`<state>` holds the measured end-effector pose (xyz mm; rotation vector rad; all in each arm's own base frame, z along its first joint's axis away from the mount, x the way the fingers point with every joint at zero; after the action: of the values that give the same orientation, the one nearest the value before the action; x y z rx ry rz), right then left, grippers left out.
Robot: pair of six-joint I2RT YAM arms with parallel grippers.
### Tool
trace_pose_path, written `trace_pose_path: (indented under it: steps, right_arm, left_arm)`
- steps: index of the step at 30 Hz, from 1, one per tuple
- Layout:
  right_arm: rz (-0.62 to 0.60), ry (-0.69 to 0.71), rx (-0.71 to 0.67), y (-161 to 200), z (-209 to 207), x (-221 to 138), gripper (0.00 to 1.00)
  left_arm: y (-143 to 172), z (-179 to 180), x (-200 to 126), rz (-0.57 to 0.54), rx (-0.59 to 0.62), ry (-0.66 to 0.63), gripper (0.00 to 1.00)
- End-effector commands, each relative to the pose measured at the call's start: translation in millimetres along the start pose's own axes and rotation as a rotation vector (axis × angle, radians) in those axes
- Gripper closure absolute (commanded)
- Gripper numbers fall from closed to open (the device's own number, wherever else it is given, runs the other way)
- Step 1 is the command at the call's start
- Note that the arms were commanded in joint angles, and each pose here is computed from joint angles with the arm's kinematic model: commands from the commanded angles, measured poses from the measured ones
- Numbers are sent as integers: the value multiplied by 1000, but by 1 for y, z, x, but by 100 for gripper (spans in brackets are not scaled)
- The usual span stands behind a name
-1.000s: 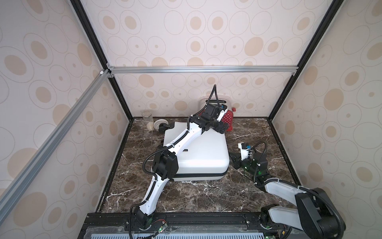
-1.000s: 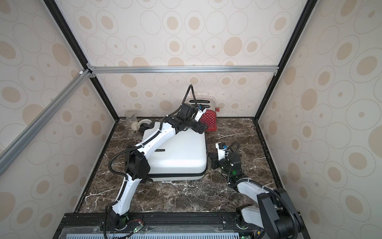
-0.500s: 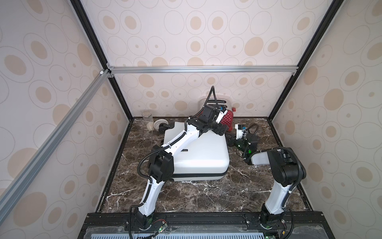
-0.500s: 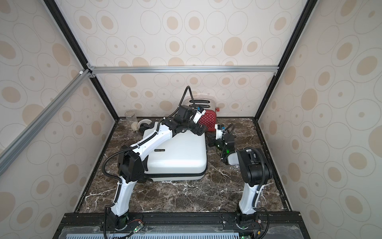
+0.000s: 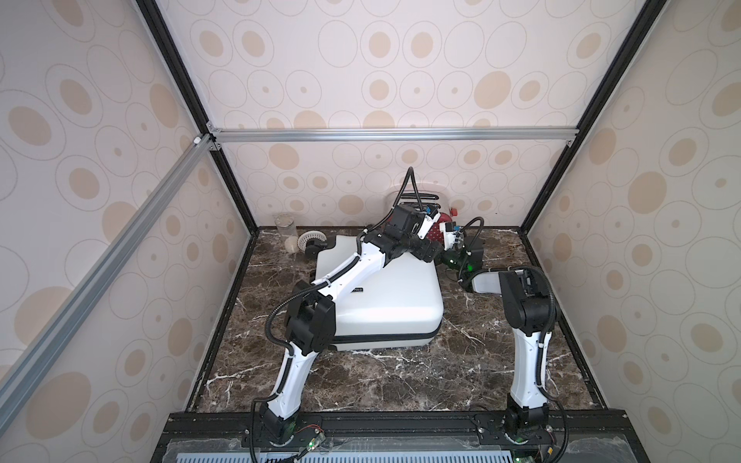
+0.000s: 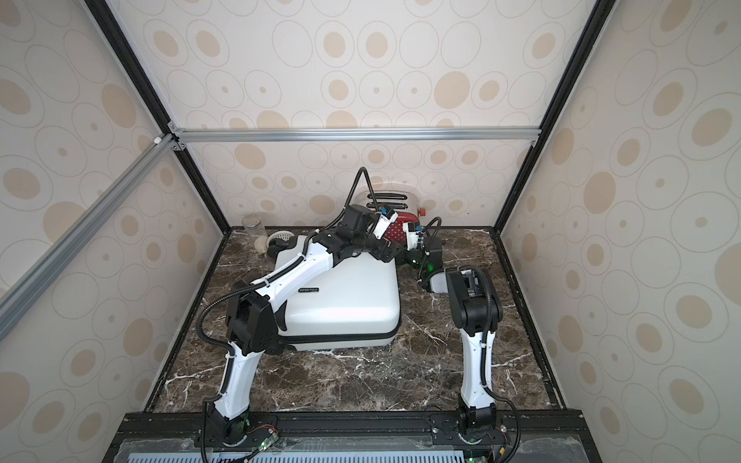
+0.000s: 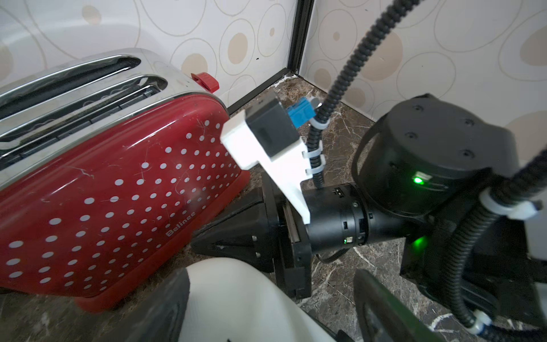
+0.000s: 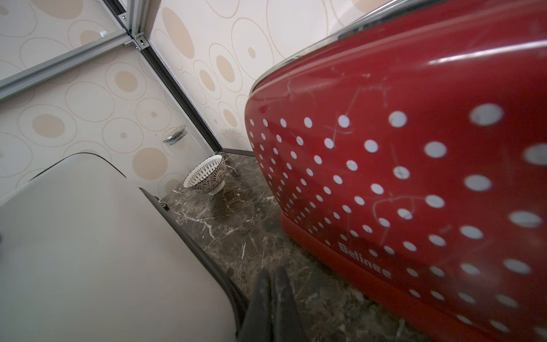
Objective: Open the suitcase zippers
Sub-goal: Unzip the zipper on the suitcase.
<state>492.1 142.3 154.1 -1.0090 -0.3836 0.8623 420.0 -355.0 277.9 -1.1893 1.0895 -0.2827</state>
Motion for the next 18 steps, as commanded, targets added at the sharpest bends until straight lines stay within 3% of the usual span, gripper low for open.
trace_pose_path:
  steps: [1, 6, 10, 14, 18]
  right_arm:
    - [16, -15, -47, -1, 8, 25, 100]
    - [-7, 27, -69, -9, 5, 19, 100]
    - [-59, 92, -55, -25, -1, -6, 100]
    - [-108, 137, -52, -45, 4, -40, 68]
    - [-116, 179, -66, -62, 21, -71, 50]
  left_arm:
    - [74, -29, 22, 328, -109, 155, 14]
    - [57, -28, 3, 274, -85, 110, 13]
    - [40, -21, -33, 193, -74, 39, 10]
    - [27, -5, -94, 56, -83, -52, 8]
    - [37, 13, -151, 3, -105, -130, 6]
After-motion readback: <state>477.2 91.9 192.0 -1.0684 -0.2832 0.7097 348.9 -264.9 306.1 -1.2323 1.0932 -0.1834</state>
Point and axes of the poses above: each gripper's point midway between its finger pads, its own x axis out along the fingers, its own z axis along the line the jaws close on, y = z × x, the point moved 9 cm from there along -x, back along the fingers, and after that the axes turned 4 degrees about x, right-handed, at the moved point
